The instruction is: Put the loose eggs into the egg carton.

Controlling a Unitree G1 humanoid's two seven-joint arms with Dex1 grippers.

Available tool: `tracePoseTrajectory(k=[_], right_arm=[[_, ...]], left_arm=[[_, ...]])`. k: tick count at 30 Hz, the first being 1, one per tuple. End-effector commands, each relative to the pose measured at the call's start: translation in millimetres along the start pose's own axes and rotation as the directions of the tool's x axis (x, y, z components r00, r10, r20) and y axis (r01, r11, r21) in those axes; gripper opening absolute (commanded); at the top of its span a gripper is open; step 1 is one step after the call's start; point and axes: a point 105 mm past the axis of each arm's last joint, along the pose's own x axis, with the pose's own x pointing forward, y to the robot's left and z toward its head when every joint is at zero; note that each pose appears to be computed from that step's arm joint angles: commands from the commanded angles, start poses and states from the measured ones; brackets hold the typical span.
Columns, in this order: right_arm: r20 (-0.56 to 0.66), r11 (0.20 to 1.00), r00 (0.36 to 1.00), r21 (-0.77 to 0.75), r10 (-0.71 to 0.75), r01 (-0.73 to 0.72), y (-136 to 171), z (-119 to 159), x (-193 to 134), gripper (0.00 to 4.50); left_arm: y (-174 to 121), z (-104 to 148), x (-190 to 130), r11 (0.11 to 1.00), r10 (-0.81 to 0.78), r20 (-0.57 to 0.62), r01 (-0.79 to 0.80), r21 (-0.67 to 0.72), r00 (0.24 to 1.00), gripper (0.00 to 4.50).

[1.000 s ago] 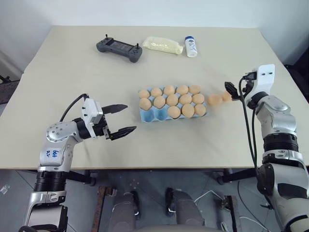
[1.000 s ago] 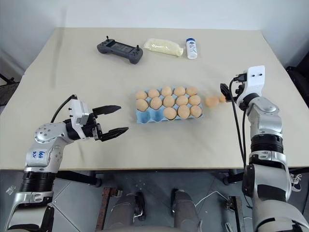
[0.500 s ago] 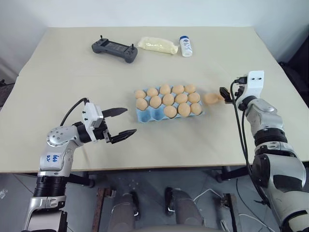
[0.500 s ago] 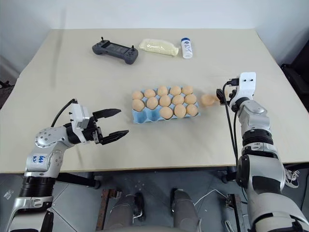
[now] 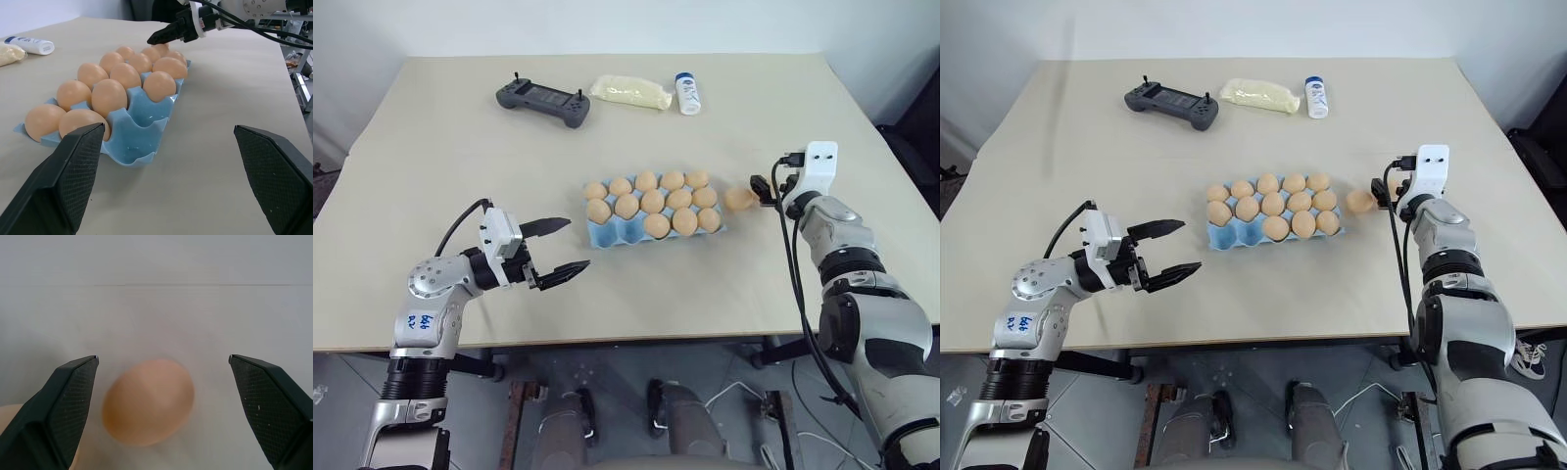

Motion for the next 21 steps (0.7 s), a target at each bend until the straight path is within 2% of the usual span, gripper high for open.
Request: tracePoseTrajectory(k=[1,14,17,21], right_arm=[[0.041,1.000,0.999,0.010,-0.017,0.017,1.5,15.2,2.0,4.47],[0.009,0.999,1.000,0.051,-0.020,0.019,7.8,13.8,5.3,4.47],[0.001,0.998,1.000,0.055,-0.021,0.021,8.1,13.1,5.4,3.92],[-0.004,0.998,1.000,0.056,-0.022,0.022,7.9,12.7,5.4,2.56]], left_arm=[[-1.6,12.9,-1.7,0.999,0.005,0.045,-0.007,0.040,0.999,4.50],[-2.2,13.0,-4.0,0.999,0.023,0.046,-0.025,0.043,0.999,4.50],[-2.2,13.1,-4.1,0.999,0.025,0.046,-0.027,0.044,0.999,4.50],[-1.8,13.0,-3.9,0.999,0.028,0.047,-0.030,0.045,0.998,4.50]])
